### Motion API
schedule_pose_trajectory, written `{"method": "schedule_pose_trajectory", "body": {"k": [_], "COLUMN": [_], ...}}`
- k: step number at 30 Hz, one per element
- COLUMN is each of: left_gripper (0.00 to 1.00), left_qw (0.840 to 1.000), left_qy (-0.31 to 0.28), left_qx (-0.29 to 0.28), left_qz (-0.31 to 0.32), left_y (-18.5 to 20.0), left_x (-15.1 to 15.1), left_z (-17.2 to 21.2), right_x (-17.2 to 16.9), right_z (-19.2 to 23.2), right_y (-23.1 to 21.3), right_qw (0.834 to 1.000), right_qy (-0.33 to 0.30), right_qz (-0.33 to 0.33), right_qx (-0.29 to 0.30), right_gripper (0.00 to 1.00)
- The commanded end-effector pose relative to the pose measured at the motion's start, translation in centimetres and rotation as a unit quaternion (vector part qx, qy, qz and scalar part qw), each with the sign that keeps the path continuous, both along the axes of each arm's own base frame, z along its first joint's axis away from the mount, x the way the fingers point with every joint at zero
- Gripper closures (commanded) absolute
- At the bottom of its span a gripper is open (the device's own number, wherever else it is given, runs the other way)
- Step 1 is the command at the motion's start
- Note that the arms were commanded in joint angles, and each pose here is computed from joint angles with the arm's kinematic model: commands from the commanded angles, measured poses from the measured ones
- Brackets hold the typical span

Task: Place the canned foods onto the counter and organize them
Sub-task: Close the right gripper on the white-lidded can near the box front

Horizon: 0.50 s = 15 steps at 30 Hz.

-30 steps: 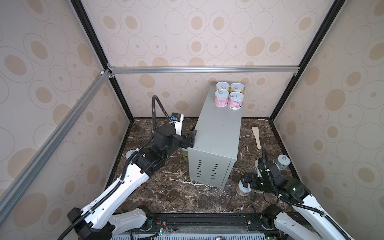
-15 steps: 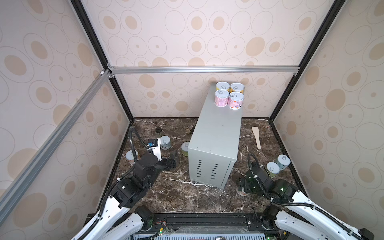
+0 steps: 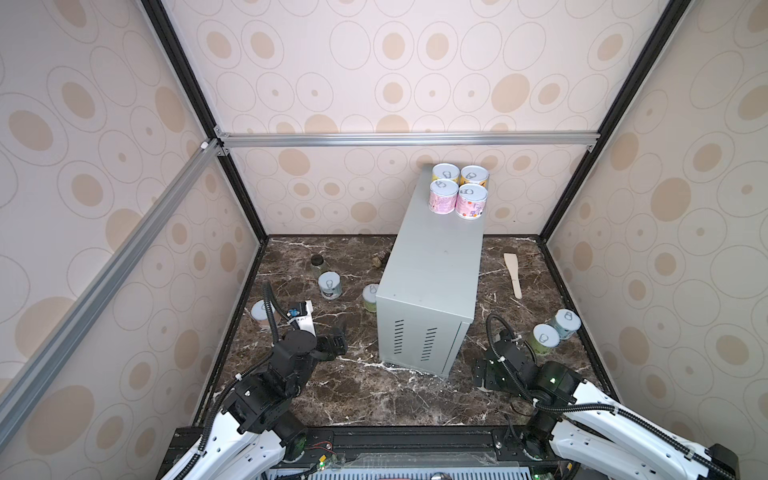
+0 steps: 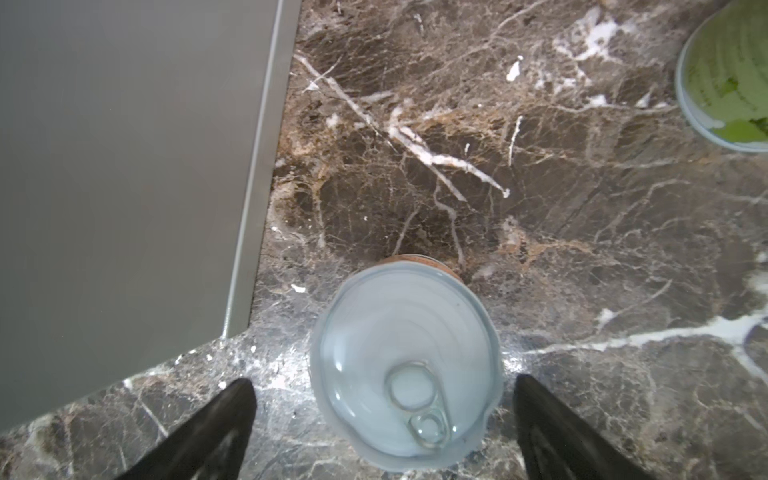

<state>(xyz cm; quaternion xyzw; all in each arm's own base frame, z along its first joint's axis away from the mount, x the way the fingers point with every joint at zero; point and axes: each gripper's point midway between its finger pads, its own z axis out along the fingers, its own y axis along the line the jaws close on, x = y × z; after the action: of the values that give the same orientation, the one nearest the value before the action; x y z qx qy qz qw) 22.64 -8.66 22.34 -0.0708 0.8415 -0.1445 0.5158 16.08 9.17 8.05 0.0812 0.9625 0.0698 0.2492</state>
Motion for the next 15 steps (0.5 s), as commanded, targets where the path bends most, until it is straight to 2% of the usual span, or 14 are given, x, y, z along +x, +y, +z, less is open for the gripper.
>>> {"method": "schedule_pose_trajectory", "body": {"k": [1, 11, 15], "left_gripper": [0.01, 0.01, 0.01], "left_qw": [1.000, 0.998, 0.998], "left_qy": [0.003, 0.029, 0.030], "left_qx": [-0.030, -0.053, -0.051], "left_qz": [0.008, -0.004, -0.013], "left_y": [-0.3, -1.6, -1.9], "left_x": [0.2, 0.4, 0.5], "left_z": [-0.3, -3.9, -4.1], "right_x": [-0.3, -0.4, 0.0], "right_z": [-0.6, -2.5, -3.1], "right_y": [-0.9, -1.1, -1.1], "right_qw": [1.000, 0.999, 0.999], "right_qy": [-0.002, 0.006, 0.003], "right_qz": [-0.026, -0.034, -0.039], "right_qx": [-0.008, -0.020, -0.026], "right_gripper": [0.01, 0.01, 0.05]}}
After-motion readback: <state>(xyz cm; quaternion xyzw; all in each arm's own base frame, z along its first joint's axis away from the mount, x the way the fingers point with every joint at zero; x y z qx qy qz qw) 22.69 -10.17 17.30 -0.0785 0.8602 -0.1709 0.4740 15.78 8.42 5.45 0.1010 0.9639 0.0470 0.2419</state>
